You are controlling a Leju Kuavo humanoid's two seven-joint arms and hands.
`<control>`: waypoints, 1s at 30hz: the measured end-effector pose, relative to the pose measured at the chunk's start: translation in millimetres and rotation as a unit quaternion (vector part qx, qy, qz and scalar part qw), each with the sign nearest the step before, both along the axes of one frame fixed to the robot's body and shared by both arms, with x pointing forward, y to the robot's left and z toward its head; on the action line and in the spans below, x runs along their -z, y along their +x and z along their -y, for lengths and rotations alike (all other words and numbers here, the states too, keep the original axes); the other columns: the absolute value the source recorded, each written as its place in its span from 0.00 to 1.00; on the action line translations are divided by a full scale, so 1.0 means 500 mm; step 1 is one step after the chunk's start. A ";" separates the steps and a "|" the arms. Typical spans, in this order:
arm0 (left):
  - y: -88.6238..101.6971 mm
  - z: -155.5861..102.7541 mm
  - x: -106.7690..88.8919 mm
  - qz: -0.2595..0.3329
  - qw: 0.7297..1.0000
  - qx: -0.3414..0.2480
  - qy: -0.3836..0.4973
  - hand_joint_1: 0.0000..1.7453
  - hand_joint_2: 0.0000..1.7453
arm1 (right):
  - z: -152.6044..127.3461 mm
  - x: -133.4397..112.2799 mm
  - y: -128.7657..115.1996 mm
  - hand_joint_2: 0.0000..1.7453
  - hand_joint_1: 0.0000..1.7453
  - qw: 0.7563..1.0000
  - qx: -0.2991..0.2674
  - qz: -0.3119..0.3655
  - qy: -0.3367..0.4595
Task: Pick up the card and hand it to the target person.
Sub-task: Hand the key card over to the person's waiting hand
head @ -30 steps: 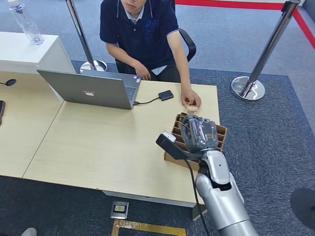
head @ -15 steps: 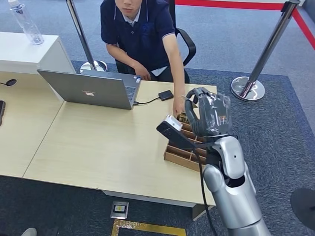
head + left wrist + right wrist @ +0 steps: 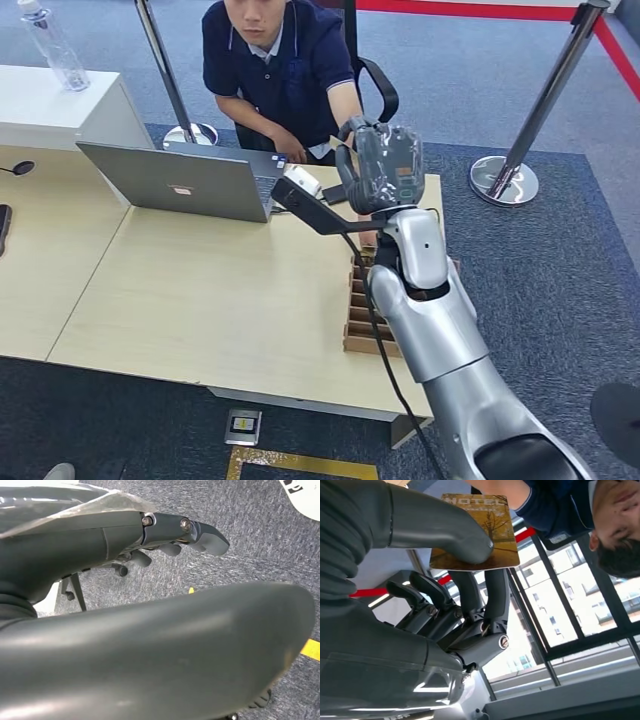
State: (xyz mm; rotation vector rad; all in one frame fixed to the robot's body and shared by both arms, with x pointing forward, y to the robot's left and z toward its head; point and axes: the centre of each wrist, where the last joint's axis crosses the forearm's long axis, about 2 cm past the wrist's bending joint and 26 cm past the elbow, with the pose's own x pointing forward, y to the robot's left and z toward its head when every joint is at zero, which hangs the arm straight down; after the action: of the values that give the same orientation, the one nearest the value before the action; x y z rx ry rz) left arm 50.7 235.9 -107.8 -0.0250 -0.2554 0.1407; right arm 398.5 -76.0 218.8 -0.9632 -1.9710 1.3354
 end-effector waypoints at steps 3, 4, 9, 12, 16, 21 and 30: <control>0.000 0.000 0.000 -0.001 1.000 -0.001 -0.001 0.00 0.00 | -0.005 0.001 0.007 1.00 1.00 1.000 -0.002 -0.007 -0.008; 0.000 0.000 0.000 -0.002 1.000 -0.001 -0.001 0.00 0.00 | -0.006 0.003 0.008 1.00 1.00 1.000 -0.002 -0.009 -0.010; 0.000 0.000 0.000 -0.003 1.000 -0.003 -0.001 0.00 0.00 | -0.010 0.014 0.008 1.00 1.00 1.000 -0.003 -0.021 -0.014; 0.000 0.000 0.000 -0.003 1.000 -0.002 -0.001 0.00 0.00 | -0.008 0.022 0.008 1.00 1.00 1.000 -0.001 -0.025 -0.016; 0.000 0.000 0.000 -0.003 1.000 -0.001 -0.001 0.00 0.00 | -0.006 0.031 0.008 1.00 1.00 0.999 -0.001 -0.031 -0.019; 0.000 -0.002 0.000 -0.003 1.000 -0.001 0.000 0.00 0.00 | -0.007 0.039 0.006 1.00 1.00 0.999 -0.003 -0.038 -0.022; 0.000 -0.004 0.000 -0.003 1.000 -0.002 0.001 0.00 0.00 | -0.013 0.047 0.002 1.00 0.68 0.999 0.000 -0.046 -0.029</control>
State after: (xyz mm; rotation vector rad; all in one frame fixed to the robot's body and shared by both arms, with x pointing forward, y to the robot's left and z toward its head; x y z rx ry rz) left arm 50.5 237.9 -108.0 -0.0223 -0.2500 0.1435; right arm 399.3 -69.5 195.5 -0.9109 -1.8733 1.4190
